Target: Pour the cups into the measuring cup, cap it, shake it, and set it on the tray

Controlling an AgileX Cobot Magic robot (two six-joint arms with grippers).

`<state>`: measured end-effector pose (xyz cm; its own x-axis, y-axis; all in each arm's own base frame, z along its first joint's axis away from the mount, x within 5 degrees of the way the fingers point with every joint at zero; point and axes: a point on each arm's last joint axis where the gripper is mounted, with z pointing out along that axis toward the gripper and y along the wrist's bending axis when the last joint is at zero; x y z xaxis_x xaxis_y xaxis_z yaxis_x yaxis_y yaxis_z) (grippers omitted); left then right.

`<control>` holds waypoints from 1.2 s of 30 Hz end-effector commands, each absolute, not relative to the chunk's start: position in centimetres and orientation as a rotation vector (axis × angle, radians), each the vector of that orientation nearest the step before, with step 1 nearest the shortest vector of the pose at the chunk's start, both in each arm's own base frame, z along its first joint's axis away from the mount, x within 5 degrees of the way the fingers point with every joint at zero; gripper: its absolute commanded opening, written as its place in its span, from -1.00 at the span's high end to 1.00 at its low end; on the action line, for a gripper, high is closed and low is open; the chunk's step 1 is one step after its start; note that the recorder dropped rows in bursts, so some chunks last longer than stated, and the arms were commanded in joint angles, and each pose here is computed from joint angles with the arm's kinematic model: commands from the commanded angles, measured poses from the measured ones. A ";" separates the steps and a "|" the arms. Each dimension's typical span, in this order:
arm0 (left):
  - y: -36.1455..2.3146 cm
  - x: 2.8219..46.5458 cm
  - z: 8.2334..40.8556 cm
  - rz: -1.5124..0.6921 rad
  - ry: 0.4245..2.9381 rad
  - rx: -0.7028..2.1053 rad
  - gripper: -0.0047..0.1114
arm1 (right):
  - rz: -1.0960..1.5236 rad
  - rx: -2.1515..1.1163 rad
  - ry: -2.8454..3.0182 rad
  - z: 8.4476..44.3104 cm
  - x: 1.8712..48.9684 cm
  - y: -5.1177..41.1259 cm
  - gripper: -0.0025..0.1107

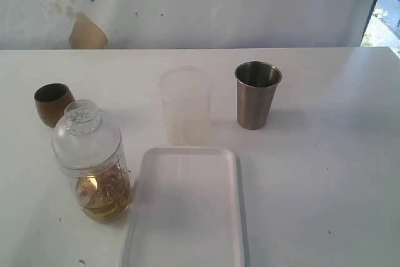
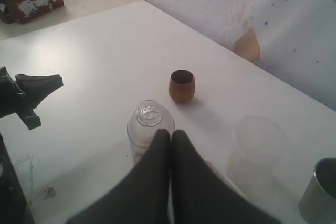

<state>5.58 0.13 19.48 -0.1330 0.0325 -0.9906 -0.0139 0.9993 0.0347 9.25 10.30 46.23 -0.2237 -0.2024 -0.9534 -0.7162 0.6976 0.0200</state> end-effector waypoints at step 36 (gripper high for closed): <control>0.1 5.6 19.4 0.043 1.694 0.012 0.92 | -0.001 -0.443 1.185 37.3 3.5 1.1 0.96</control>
